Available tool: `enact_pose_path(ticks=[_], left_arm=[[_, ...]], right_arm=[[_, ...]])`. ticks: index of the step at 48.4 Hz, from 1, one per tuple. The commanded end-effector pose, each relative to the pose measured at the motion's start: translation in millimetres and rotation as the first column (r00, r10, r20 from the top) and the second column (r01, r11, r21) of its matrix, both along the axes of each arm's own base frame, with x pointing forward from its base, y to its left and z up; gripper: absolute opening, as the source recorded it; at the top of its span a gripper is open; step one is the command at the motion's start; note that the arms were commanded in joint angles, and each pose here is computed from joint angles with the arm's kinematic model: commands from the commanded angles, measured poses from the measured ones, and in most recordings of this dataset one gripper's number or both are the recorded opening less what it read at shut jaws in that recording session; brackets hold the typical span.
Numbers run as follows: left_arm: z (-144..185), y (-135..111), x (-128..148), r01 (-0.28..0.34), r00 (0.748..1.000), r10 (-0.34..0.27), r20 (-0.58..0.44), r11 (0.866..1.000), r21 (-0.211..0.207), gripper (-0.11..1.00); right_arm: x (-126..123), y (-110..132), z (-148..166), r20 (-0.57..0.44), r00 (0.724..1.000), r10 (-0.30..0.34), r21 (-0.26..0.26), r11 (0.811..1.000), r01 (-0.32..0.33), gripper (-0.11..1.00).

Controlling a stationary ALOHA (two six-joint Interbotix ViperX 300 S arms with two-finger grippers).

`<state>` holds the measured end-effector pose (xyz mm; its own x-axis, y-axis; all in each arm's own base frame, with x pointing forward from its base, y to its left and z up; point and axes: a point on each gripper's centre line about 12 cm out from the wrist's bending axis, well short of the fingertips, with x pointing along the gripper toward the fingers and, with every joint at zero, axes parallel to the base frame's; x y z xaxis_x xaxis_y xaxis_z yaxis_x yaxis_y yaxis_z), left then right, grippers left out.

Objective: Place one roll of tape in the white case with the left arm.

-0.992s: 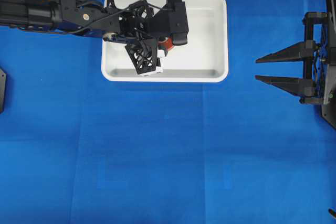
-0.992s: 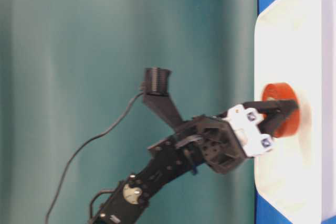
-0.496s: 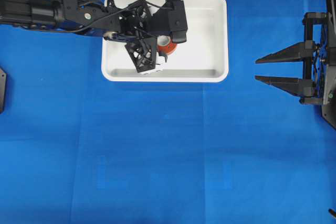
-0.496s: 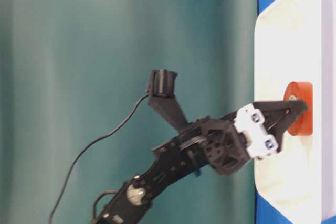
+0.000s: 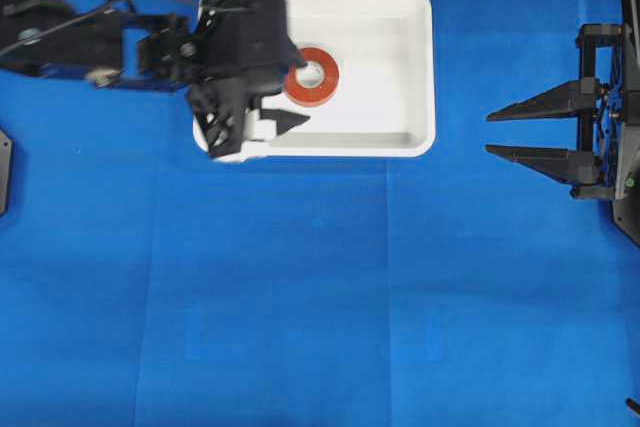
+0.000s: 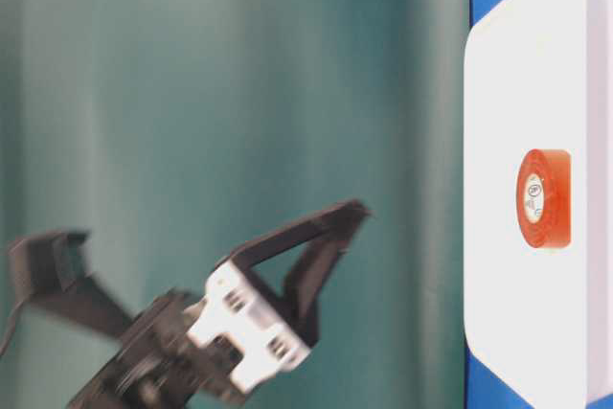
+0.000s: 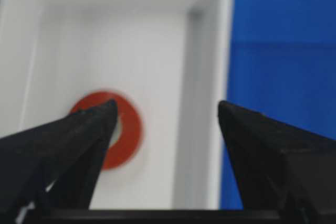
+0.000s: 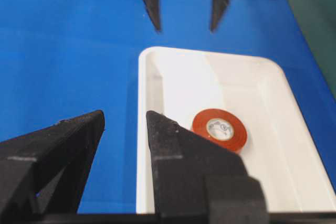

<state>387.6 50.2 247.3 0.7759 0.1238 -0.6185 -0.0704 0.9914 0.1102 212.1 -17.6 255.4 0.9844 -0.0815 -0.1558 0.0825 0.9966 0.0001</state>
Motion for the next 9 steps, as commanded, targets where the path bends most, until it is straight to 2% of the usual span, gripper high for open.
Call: enact_pose_path(ticks=[1, 9], left_arm=[[22, -10, -9, 0.025, 0.992, -0.025, 0.121, 1.000, 0.005, 0.73], [31, -24, -31, 0.059, 0.955, -0.057, 0.290, 0.998, -0.001, 0.73]], right_arm=[[2, -1, 5, 0.017, 1.000, -0.003, 0.003, 1.000, 0.003, -0.11], [2, -1, 5, 0.017, 1.000, -0.003, 0.003, 1.000, 0.003, -0.11]])
